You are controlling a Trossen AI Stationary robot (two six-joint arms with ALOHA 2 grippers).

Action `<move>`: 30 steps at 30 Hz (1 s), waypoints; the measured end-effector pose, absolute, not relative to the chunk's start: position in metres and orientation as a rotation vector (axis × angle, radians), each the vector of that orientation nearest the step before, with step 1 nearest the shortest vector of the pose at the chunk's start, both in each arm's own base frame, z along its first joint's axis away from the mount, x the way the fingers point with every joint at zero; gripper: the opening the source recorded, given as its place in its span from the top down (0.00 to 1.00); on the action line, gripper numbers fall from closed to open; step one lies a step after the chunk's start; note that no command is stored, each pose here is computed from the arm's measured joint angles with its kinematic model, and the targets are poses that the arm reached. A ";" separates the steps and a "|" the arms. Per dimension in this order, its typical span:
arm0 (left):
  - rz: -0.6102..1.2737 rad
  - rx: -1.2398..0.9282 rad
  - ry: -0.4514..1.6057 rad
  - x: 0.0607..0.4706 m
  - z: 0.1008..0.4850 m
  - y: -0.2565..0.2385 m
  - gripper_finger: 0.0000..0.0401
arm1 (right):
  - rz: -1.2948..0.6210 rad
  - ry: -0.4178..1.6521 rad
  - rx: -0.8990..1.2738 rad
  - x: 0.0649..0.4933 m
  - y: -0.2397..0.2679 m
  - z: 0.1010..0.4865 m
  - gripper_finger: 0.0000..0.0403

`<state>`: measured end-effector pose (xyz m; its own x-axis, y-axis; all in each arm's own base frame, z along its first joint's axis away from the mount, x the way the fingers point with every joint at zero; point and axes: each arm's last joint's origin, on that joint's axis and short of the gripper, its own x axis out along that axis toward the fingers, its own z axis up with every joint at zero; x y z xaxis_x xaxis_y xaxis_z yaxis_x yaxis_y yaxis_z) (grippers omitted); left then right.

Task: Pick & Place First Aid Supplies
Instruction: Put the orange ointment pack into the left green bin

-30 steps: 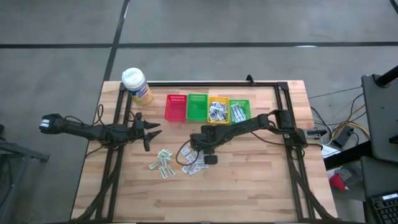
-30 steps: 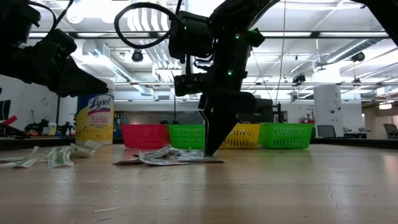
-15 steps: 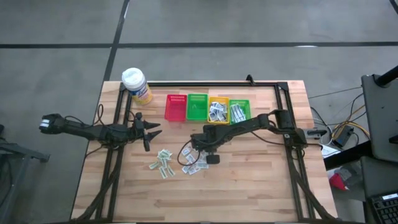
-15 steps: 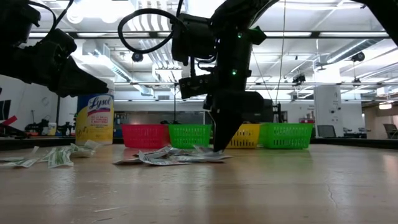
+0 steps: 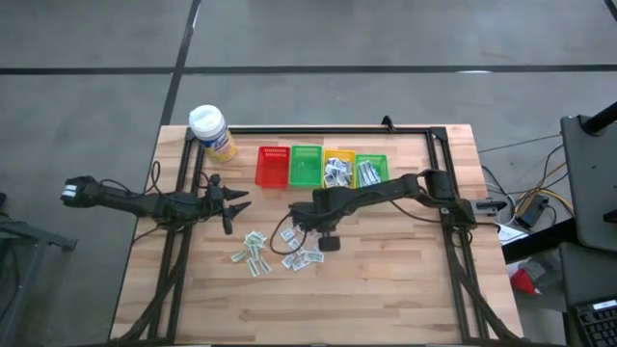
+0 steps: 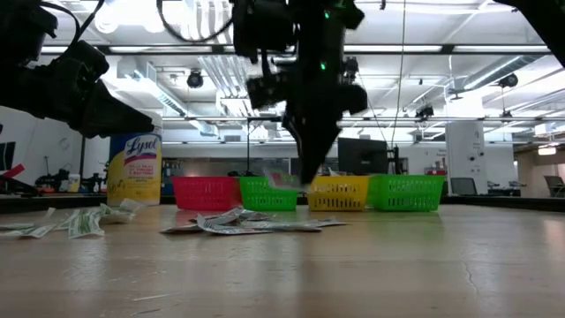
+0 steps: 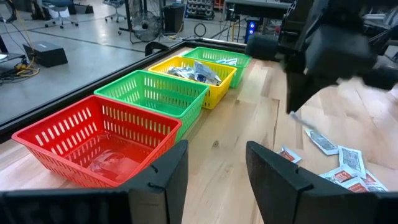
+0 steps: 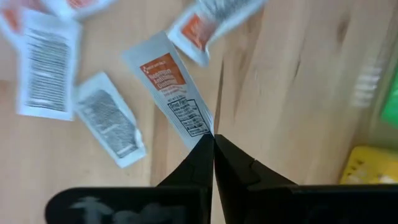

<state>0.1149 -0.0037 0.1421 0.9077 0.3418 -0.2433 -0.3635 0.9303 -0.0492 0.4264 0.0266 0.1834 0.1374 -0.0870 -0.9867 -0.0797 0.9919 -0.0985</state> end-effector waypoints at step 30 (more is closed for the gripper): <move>0.365 -0.095 0.234 0.115 0.142 -0.004 0.61 | -0.351 1.161 -0.205 0.447 -0.084 0.281 0.98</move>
<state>0.1149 -0.0037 0.1420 0.9077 0.3418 -0.2435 -0.3638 0.9301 -0.0503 0.4472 -0.0841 0.2812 0.3524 -0.3741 -0.8578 0.1644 0.9271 -0.3368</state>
